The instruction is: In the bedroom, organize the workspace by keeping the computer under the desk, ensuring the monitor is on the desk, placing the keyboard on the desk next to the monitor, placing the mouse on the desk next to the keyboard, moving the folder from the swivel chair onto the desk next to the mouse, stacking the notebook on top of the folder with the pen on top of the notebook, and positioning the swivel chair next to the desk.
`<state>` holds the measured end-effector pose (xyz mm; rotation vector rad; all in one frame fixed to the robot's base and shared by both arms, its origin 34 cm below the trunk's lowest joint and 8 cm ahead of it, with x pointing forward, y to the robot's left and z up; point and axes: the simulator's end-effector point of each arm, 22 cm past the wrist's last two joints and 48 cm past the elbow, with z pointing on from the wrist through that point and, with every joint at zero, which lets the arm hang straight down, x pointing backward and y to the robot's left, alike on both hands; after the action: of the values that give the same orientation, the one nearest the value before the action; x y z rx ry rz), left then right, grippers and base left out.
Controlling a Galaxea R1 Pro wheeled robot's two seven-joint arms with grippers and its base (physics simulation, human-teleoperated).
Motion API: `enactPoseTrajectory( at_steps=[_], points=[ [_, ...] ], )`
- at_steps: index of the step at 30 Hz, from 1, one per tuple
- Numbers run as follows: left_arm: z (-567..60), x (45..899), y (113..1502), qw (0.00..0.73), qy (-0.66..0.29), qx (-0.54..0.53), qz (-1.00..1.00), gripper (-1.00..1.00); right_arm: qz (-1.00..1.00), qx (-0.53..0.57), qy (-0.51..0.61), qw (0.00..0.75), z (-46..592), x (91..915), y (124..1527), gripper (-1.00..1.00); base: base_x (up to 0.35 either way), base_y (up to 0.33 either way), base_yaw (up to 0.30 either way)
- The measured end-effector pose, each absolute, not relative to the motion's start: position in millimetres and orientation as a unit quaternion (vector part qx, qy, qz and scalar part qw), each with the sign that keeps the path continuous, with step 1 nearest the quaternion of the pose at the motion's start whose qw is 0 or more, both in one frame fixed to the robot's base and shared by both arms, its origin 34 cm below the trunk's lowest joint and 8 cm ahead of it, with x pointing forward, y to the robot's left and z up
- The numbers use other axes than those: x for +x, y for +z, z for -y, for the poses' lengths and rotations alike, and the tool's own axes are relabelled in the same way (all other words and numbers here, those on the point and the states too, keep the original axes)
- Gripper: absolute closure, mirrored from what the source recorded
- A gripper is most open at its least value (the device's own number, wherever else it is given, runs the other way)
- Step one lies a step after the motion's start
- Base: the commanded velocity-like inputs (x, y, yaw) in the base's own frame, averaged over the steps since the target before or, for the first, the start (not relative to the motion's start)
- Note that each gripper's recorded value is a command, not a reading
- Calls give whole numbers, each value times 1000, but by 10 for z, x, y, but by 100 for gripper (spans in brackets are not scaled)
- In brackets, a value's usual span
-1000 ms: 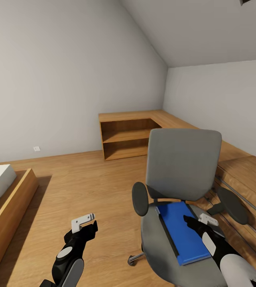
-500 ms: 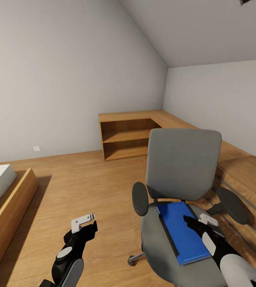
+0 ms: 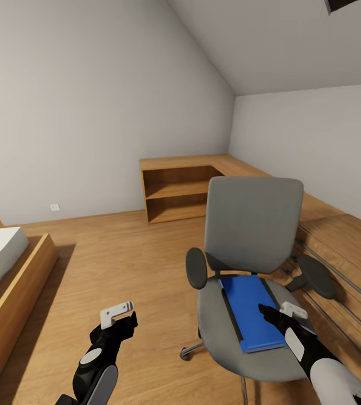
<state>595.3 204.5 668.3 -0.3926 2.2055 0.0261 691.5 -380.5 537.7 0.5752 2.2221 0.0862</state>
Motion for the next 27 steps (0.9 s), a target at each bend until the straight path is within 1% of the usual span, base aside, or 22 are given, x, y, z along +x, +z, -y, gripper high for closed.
enactPoseTrajectory(
  at_steps=[6,13,27],
  points=[
    [-2040,5953,6684,436,10,-158,-886,-100,-882,228,34,410,3806,6917,5379,-100,-35,0,0],
    [-2037,5953,6682,435,9,-158,-886,-100,-882,228,34,410,3806,6914,5376,-100,-142,0,0],
    [-2034,5954,6689,436,9,-158,-886,-100,-882,228,34,411,3808,6919,5384,-100,-10,0,0]
  ],
)
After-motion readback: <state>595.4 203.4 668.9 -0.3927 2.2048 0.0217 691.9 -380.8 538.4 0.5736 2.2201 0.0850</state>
